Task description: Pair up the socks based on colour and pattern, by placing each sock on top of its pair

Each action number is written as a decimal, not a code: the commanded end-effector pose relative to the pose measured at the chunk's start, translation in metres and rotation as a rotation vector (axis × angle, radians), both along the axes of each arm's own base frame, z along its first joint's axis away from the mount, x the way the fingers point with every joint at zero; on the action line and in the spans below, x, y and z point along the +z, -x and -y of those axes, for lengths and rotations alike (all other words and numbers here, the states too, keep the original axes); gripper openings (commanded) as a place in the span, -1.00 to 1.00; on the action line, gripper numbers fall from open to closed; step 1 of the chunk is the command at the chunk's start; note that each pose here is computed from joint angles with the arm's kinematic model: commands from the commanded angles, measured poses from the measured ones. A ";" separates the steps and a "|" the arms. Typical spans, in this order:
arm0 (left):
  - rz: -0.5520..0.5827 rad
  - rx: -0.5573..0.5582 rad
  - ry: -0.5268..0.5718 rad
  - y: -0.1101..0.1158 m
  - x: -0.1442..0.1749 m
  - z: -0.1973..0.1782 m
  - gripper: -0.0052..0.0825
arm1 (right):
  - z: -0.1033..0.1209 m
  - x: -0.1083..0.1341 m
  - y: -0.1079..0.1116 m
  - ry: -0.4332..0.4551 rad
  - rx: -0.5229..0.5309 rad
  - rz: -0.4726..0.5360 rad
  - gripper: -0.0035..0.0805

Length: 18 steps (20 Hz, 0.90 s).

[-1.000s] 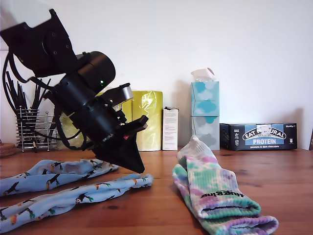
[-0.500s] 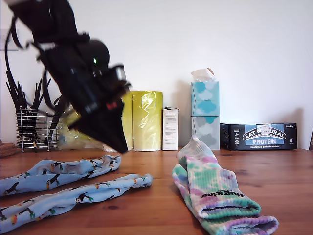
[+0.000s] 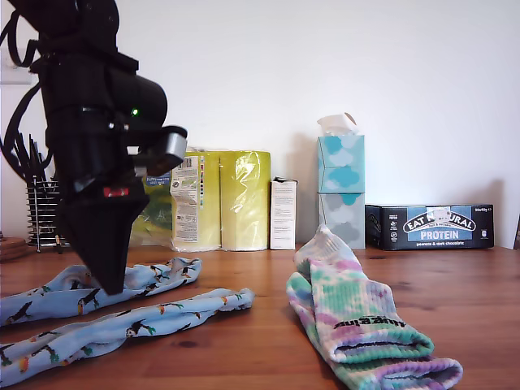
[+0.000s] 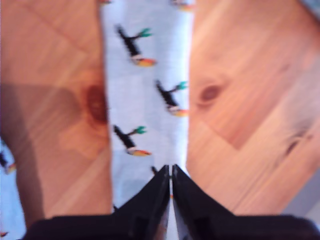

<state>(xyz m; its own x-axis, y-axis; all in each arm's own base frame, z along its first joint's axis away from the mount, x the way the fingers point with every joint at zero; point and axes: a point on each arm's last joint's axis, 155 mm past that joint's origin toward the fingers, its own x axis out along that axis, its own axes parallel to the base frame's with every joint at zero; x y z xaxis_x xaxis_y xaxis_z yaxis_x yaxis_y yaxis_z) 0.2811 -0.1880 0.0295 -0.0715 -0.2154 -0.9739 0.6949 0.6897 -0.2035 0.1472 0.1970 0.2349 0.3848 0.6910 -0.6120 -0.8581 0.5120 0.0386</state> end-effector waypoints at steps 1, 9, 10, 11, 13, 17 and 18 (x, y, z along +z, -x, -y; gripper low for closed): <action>-0.026 -0.005 -0.017 0.006 -0.019 -0.005 -0.94 | 0.000 0.003 0.002 -0.009 0.009 0.013 -0.95; 0.021 -0.006 0.015 -0.010 -0.032 0.005 -0.94 | 0.000 0.004 0.001 -0.011 0.009 0.016 -0.95; -0.002 -0.007 0.006 -0.007 -0.038 0.004 -0.94 | -0.001 0.004 0.001 -0.011 0.009 0.016 -0.95; -0.028 -0.008 0.007 -0.002 -0.042 0.004 -0.94 | -0.001 0.004 0.001 -0.011 0.009 0.017 -0.95; -0.063 -0.015 0.026 0.004 -0.048 0.009 -0.94 | 0.000 0.004 0.001 -0.011 0.009 0.016 -0.95; -0.098 0.007 0.072 0.007 -0.055 0.022 -0.94 | 0.000 0.004 0.001 -0.011 0.009 0.015 -0.95; -0.108 0.050 0.082 0.005 -0.059 0.027 -0.94 | 0.000 0.003 0.002 -0.009 0.009 0.013 -0.95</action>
